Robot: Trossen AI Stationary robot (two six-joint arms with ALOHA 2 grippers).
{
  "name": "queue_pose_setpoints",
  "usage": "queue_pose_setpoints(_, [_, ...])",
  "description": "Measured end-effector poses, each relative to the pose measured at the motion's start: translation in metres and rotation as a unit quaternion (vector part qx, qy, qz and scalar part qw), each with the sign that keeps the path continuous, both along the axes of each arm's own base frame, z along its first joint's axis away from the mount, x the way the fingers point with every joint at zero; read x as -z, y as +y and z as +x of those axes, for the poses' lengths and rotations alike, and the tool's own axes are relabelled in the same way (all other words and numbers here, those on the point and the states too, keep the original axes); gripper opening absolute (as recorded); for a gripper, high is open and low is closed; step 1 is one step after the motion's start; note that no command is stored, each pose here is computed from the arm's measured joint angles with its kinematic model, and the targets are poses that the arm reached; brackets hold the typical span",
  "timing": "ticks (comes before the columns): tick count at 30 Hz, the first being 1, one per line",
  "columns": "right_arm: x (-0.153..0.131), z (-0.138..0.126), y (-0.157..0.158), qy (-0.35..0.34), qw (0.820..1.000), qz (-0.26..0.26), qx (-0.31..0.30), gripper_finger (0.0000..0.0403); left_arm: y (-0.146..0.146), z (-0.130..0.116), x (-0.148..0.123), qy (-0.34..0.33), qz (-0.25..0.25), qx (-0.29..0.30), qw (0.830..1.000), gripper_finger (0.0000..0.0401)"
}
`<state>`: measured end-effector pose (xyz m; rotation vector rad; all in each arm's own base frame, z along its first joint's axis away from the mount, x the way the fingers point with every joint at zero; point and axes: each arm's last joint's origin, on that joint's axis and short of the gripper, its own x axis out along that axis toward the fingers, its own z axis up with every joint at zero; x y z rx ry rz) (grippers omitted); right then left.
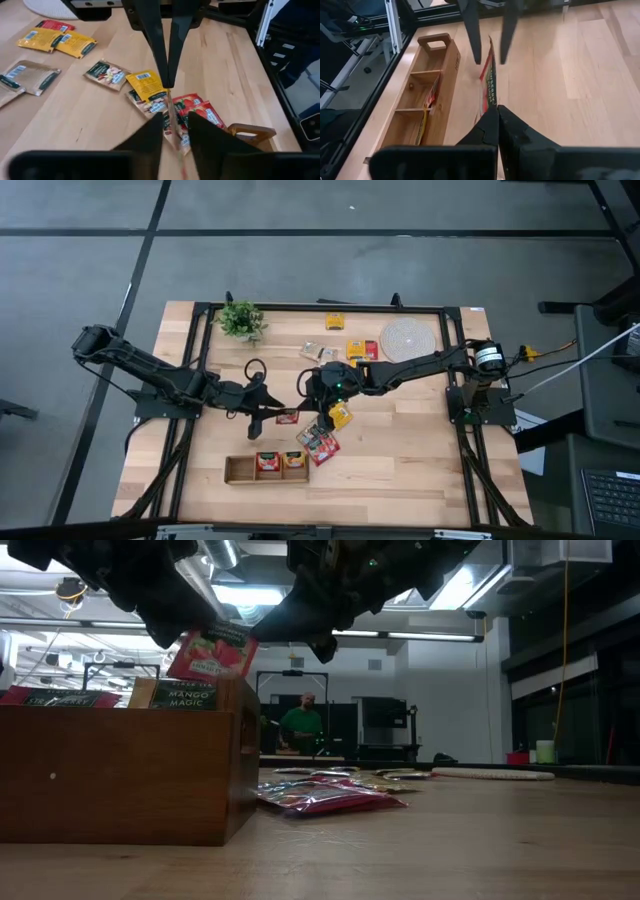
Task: Pick & Place Tea
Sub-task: Put the red tea bag into the middle section of the wooden organizer
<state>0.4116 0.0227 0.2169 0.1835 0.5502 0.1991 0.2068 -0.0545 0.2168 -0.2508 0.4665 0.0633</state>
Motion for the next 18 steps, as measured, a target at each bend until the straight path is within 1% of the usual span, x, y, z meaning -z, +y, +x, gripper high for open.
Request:
queue_pose_setpoints(3, [-0.0008,0.0005,0.0,-0.005,1.0,0.0,0.0,0.0003,0.0,-0.0001,0.0002,0.001,-0.009,-0.004,1.0,0.002])
queue_pose_setpoints(4, [-0.0009,0.0005,0.0,-0.005,1.0,0.0,0.0,0.0003,0.0,-0.0002,0.0004,0.002,-0.011,-0.005,1.0,0.001])
queue_pose_setpoints(13, [-0.0008,0.0005,0.0,-0.007,1.0,-0.005,-0.003,0.0007,0.0,-0.0003,0.0005,0.003,-0.02,-0.009,1.0,0.0003])
queue_pose_setpoints(15, [-0.0009,0.0003,0.0007,-0.009,1.0,-0.009,-0.019,0.0016,0.0,-0.0003,0.0005,0.003,-0.026,-0.012,1.0,0.0002])
queue_pose_setpoints(18, [-0.0014,-0.0011,0.0027,-0.008,0.998,0.003,-0.057,0.0039,-0.0026,-0.0012,0.001,0.007,-0.033,-0.003,0.999,0.0003])
